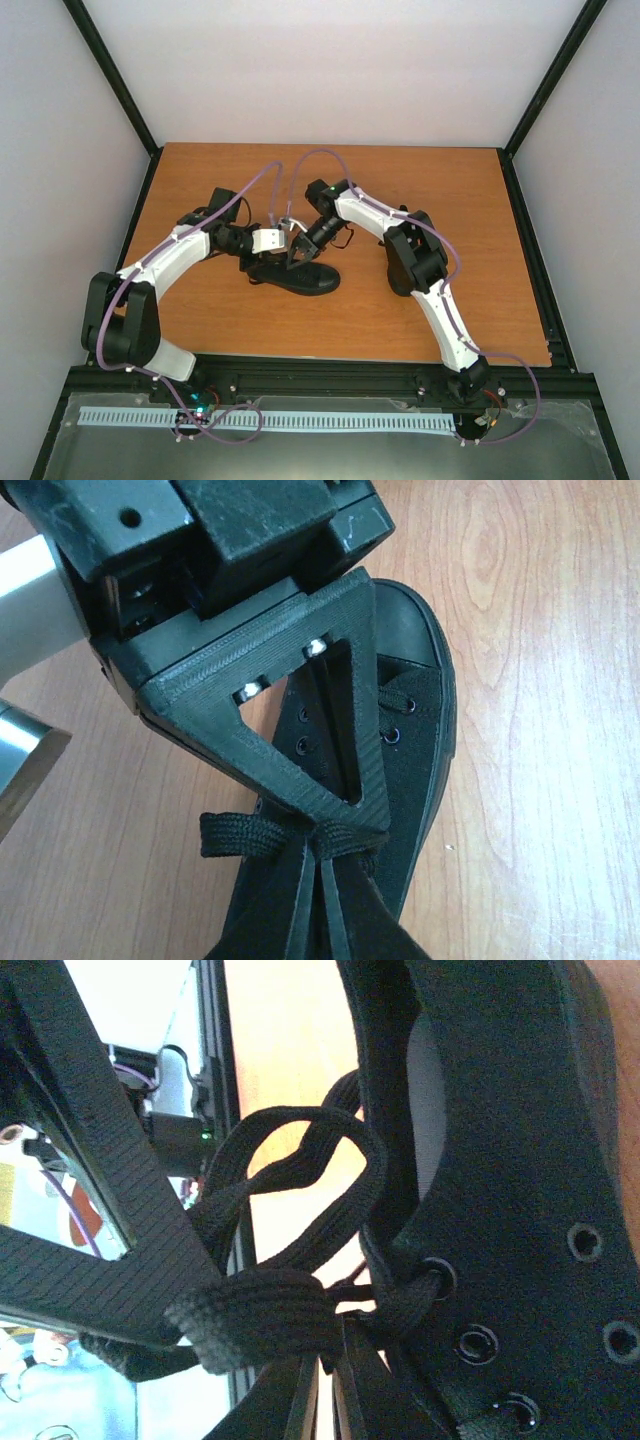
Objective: Tie the shoes
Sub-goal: Tie the shoelace on the shoe.
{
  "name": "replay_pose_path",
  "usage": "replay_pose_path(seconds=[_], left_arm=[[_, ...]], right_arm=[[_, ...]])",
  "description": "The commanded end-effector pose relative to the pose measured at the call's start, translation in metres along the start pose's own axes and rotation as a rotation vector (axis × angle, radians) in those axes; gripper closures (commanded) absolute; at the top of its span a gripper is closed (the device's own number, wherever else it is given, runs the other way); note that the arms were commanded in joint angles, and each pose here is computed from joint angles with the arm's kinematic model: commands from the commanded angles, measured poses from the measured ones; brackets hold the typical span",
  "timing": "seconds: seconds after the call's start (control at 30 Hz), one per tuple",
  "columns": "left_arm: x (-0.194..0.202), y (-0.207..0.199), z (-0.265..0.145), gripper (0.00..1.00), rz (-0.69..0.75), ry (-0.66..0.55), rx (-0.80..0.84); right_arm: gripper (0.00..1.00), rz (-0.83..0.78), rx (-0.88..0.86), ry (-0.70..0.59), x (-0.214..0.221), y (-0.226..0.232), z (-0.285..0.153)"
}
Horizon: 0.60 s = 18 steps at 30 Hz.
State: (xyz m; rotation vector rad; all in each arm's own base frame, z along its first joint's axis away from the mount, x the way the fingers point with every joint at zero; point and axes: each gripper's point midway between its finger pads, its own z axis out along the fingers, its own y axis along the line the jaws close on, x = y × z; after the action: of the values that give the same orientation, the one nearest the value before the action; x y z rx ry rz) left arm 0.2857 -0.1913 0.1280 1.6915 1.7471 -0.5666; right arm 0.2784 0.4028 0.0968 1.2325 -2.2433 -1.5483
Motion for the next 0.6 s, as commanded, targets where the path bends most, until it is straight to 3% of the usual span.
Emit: replay_pose_path(seconds=[0.0, 0.33, 0.57], left_arm=[[-0.007, 0.004, 0.002, 0.96, 0.024, -0.036, 0.010], [0.000, 0.002, 0.012, 0.91, 0.017, -0.030, 0.034], [0.008, 0.007, 0.016, 0.94, -0.023, 0.001, 0.024]], right_arm=[[0.93, -0.009, 0.074, 0.028, 0.001, -0.006, 0.005], [0.81, -0.013, 0.222, 0.066, 0.007, -0.015, 0.004], [0.72, -0.030, 0.291, 0.081, 0.013, -0.010, -0.007]])
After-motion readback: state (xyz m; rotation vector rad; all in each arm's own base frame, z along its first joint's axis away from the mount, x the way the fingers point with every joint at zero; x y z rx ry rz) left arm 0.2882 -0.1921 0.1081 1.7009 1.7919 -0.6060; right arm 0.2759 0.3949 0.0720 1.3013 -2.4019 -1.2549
